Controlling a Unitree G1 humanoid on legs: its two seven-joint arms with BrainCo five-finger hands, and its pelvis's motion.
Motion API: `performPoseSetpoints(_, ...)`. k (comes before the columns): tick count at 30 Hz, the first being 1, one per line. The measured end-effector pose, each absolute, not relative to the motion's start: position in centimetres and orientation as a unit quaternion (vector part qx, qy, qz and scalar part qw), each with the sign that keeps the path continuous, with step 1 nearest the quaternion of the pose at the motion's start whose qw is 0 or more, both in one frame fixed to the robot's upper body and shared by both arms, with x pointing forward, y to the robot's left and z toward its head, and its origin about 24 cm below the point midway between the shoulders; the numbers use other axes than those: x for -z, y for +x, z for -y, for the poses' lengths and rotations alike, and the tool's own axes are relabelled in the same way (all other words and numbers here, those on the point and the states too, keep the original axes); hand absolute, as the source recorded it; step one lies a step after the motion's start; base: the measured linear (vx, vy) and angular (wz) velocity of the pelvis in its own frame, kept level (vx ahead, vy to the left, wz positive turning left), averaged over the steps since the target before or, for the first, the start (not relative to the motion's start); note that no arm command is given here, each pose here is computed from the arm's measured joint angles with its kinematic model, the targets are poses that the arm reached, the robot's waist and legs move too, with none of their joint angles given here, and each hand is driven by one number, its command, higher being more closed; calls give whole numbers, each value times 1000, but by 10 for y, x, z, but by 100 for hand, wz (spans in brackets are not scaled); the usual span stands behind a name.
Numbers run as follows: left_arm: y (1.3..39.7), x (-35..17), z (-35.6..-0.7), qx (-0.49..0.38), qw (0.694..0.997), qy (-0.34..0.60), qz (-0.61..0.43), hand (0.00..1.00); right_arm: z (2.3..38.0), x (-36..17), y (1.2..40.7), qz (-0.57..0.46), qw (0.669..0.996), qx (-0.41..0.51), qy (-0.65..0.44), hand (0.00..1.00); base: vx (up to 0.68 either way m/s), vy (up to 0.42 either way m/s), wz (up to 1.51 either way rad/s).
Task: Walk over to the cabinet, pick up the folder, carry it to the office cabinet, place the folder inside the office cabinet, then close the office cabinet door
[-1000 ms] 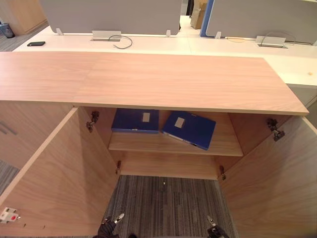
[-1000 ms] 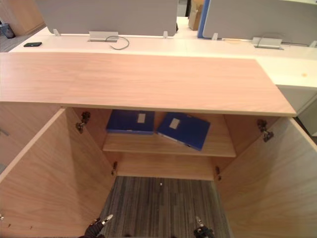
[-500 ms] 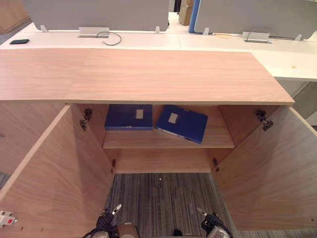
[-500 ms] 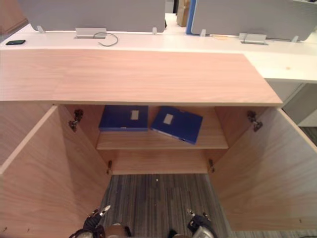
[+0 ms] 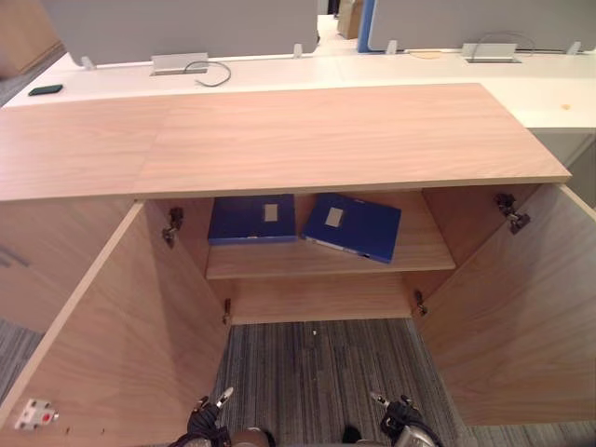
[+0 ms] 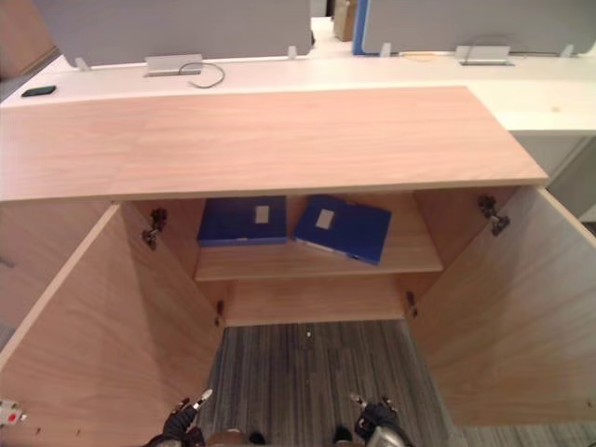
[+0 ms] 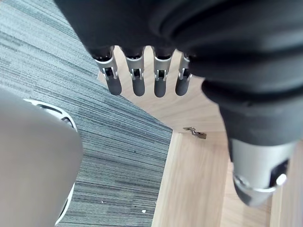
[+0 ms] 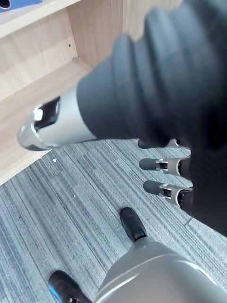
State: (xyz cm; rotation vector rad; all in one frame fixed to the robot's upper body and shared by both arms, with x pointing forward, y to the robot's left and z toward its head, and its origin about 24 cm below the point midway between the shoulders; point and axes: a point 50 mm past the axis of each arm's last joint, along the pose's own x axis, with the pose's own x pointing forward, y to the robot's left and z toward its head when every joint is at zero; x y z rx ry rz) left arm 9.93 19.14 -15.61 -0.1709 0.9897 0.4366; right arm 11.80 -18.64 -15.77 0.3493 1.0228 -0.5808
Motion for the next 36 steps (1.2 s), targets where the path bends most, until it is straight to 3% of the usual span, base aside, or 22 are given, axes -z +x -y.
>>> performPoseSetpoints(12, 102, 157, -184, -182, 859, -71, -474, 0, 189, 149, 139, -468, 850, 221, 102, 0, 49, 80, -5)
performPoseSetpoints(26, 97, 159, -191, -217, 846, -88, -478, 0, 187, 156, 122, -491, 831, 233, 117, 0, 91, -175, 12)
performPoseSetpoints(36, 102, 157, -194, -162, 861, -31, -482, 0, 190, 161, 113, -512, 816, 240, 117, 0, 56, -5, 11)
